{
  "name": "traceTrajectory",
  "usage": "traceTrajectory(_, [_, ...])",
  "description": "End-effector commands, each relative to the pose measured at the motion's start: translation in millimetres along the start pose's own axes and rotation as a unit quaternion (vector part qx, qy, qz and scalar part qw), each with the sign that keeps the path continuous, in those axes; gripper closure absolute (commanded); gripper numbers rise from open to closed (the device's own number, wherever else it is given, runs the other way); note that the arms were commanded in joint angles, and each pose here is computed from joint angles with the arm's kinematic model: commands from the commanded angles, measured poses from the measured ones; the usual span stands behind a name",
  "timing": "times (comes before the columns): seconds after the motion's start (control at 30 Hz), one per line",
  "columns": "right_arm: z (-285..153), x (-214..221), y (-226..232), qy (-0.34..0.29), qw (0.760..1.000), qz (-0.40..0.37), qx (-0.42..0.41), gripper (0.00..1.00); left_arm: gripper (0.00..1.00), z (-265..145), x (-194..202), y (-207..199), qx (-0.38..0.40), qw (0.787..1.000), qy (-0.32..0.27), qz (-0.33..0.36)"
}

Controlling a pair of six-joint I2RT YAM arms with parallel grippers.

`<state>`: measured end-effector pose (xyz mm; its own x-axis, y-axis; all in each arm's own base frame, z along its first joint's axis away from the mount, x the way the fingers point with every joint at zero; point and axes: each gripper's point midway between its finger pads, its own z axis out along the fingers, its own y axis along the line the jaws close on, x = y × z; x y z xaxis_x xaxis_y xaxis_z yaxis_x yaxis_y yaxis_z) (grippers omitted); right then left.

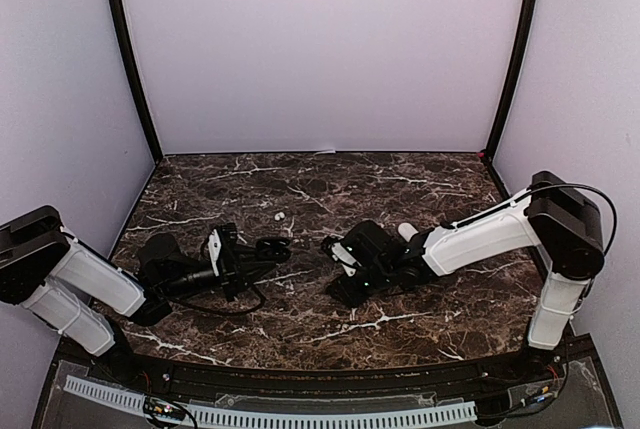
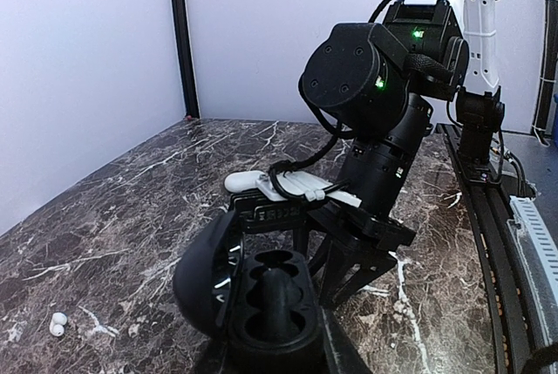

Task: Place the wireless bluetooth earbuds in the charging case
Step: Adjust the right earbud at the center of the board.

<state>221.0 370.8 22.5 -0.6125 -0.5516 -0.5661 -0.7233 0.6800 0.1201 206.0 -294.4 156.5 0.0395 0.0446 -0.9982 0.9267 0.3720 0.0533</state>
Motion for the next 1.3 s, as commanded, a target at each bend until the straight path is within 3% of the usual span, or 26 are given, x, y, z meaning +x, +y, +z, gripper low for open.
traceTrajectory(0.0, [4.0,1.0,-7.5,0.005,0.999,-0.008,0.033,0.54,0.87,-6.6,1.1,-1.1,-0.002,1.000,-0.001,-0.001])
traceTrajectory(0.23, [-1.5,-2.0,-28.8,-0.009,0.996,0.001,0.091,0.63,0.87,-7.2,-0.3,-1.1,-0.003,1.000,-0.003,-0.001])
traceTrajectory(0.5, [-2.3,-2.3,-37.4,-0.010,0.994,0.002,0.109,0.66,0.87,-7.2,-0.3,-1.4,-0.002,1.000,-0.003,-0.001])
traceTrajectory(1.07, [-34.8,10.7,-60.0,-0.012,0.989,-0.009,0.146,0.64,0.87,-7.5,-1.2,-2.3,0.000,1.000,-0.003,0.000])
traceTrajectory(1.27, [-44.7,1.2,-48.9,-0.029,0.993,0.002,0.116,0.64,0.87,-7.9,-1.7,-2.0,-0.001,1.000,-0.004,0.001])
